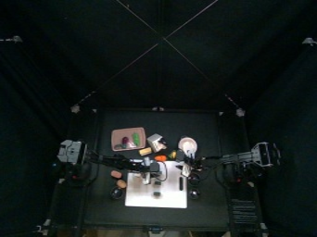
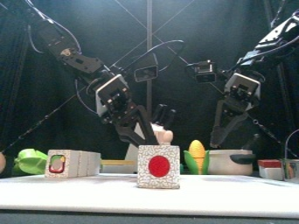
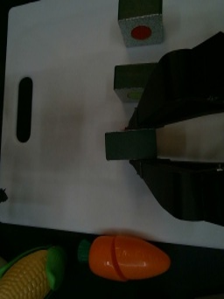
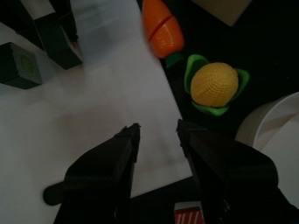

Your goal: Place onto plate

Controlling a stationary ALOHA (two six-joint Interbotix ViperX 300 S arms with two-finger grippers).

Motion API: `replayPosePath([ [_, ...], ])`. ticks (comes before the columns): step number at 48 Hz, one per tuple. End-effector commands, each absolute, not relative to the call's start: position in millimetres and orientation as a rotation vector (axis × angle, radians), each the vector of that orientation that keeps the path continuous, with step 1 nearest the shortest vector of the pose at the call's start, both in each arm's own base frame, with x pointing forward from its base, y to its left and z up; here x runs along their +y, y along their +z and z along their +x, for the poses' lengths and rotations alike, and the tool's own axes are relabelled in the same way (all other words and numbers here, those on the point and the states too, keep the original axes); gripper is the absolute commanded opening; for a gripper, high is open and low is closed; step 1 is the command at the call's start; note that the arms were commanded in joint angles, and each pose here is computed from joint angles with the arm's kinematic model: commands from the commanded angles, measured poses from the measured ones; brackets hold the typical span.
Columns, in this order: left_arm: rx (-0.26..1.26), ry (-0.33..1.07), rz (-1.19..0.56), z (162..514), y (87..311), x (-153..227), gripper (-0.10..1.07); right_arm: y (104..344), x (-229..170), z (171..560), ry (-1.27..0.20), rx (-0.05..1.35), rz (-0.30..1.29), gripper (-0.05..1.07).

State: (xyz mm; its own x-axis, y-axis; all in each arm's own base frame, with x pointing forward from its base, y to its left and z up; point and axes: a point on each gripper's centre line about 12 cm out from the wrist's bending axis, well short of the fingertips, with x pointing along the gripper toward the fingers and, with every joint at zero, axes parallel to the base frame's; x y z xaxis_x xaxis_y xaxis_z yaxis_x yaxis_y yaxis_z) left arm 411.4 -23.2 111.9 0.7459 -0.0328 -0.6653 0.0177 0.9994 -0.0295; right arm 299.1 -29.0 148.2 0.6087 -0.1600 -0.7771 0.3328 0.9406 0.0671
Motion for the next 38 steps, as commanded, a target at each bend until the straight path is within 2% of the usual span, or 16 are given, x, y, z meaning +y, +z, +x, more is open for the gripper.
replayPosePath([
  [1,0.670,-0.033,-0.018,417.6,134.2,-24.3,0.58,156.3,-29.4,302.9,-0.284,0.844,0.219,0.78],
  [9,0.654,-0.036,-0.008,397.6,154.7,-20.6,0.58,155.8,-29.4,302.5,-0.285,0.845,0.220,0.78],
  [20,0.645,-0.014,-0.032,352.5,165.8,-12.6,0.58,157.7,-29.5,304.2,-0.284,0.839,0.220,0.78],
  [27,0.631,0.022,-0.071,326.7,171.0,-3.3,0.58,155.8,-29.5,304.3,-0.285,0.845,0.220,0.78],
  [38,0.530,0.134,-0.111,280.6,189.1,28.8,0.58,154.5,-30.0,305.4,-0.286,0.850,0.217,0.78],
])
